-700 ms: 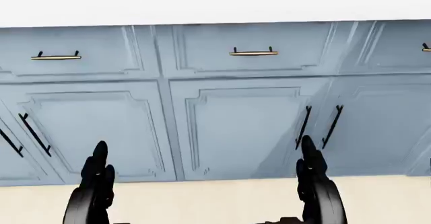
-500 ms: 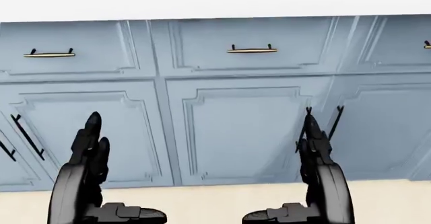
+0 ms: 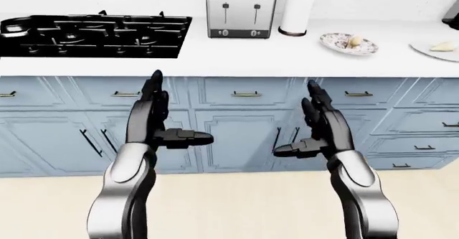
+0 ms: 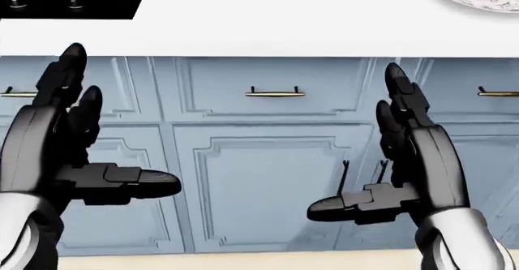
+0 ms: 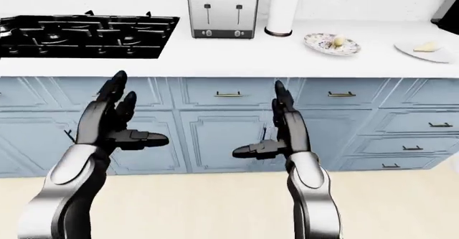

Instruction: Move the dessert items from the plate to the tray.

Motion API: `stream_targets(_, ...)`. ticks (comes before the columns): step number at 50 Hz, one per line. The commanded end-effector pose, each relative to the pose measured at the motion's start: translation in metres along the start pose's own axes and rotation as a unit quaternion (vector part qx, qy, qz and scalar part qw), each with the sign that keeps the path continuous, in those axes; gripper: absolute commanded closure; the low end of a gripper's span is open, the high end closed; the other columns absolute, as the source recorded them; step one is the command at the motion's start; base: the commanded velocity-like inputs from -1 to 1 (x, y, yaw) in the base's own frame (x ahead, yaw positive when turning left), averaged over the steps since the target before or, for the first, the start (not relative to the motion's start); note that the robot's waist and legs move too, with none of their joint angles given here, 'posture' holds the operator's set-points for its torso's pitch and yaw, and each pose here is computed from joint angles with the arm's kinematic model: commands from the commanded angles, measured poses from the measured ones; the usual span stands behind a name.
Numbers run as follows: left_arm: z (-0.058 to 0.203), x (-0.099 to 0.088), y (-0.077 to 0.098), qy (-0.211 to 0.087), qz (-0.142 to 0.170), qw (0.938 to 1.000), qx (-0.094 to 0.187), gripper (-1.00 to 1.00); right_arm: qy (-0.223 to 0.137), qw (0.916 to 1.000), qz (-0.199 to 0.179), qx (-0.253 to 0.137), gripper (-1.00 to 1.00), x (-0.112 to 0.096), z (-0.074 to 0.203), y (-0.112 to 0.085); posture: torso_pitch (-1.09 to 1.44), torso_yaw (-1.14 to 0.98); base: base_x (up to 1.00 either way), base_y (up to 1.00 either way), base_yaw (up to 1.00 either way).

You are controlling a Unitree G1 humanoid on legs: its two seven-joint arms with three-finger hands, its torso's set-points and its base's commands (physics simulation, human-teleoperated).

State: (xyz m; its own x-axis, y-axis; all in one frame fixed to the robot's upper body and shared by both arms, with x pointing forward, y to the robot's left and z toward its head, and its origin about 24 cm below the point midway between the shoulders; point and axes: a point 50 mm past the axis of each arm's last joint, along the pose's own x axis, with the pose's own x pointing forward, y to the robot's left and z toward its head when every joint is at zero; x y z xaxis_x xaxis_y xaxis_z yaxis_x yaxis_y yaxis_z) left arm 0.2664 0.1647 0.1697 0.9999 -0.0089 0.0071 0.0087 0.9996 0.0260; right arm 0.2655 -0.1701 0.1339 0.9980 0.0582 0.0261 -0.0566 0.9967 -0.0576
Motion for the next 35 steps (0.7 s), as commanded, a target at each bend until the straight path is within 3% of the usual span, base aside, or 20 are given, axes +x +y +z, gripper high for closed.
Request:
stream_targets(1, 0.012, -0.001, -0.004, -0.025, -0.012, 0.9996, -0.002, -1.00, -0.030, 0.9995, -0.008, -0.008, -1.00, -0.001, 0.014, -0.005, 0.00, 0.00, 0.45, -0.63, 0.00)
stream_targets(35, 0.075, -0.008, -0.004, -0.062, -0.020, 0.9979, 0.004, -1.00, -0.084, 0.9962, -0.011, -0.017, -1.00, -0.025, 0.079, -0.029, 0.00, 0.00, 0.42, -0.66, 0.00)
